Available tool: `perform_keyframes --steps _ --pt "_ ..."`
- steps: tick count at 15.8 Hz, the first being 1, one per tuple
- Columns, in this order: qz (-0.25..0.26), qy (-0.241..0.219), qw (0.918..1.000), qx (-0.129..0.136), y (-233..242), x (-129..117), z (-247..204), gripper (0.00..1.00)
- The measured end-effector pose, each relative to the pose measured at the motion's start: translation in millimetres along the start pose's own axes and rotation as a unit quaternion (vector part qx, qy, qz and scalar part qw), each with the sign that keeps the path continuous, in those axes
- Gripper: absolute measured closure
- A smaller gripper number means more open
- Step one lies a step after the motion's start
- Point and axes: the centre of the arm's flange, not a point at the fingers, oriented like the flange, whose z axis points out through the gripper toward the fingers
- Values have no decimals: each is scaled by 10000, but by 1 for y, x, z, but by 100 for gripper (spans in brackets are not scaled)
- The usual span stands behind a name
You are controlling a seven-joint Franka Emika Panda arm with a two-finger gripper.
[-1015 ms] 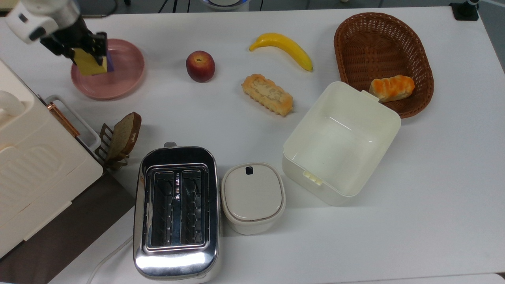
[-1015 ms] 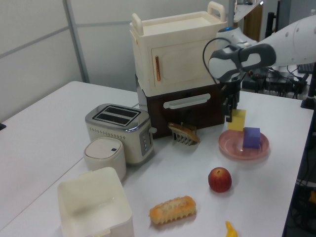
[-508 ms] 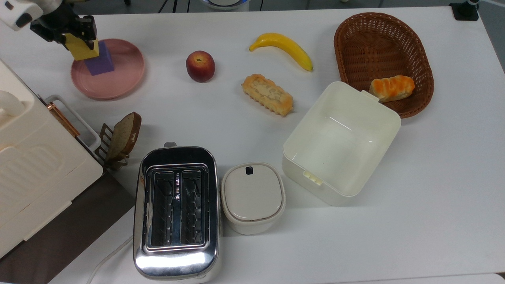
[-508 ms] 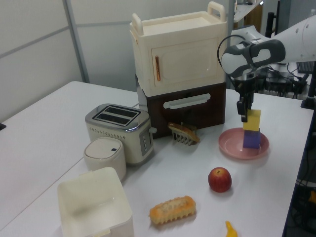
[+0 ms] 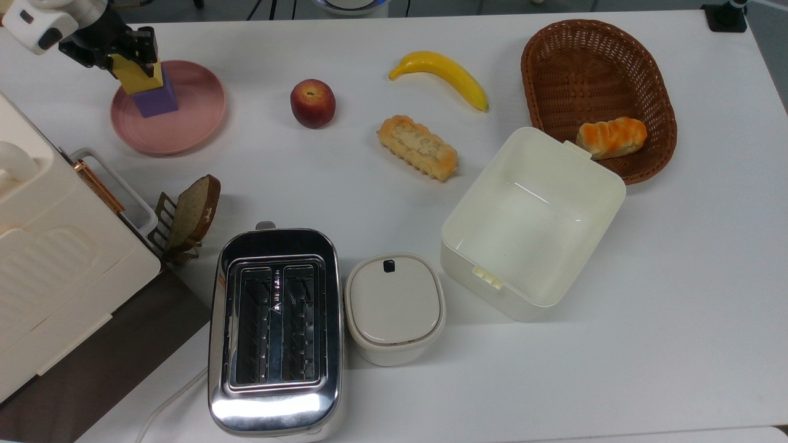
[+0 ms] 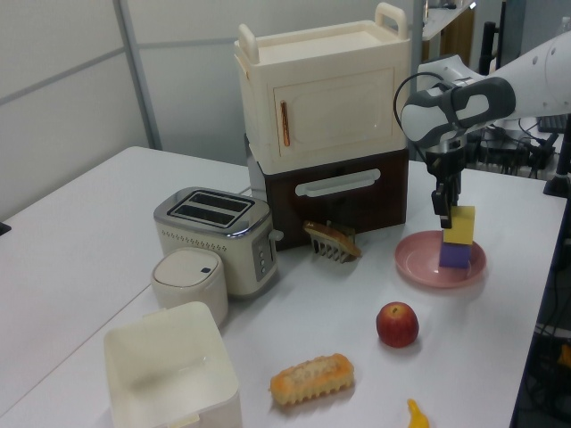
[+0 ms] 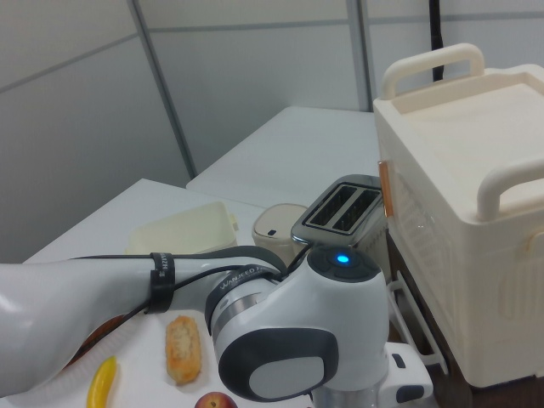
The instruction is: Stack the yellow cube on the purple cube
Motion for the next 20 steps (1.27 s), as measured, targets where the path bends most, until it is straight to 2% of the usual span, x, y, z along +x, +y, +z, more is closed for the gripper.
perform_keyframes --steps 1,3,5,6,10,13,16,20 --pt "0 1 10000 -1 0 0 0 45" --pt "1 7 10000 -3 0 0 -1 29" --pt "5 19 10000 -7 1 -1 -2 7" --pt "5 35 10000 -12 1 -1 -3 0" --pt "6 245 9997 -62 0 -6 -26 0" --pt "34 460 9989 -47 -13 -10 -64 0" --pt "398 616 9973 -13 -70 9 -108 0" --pt "673 473 9965 -150 -175 42 -143 0"
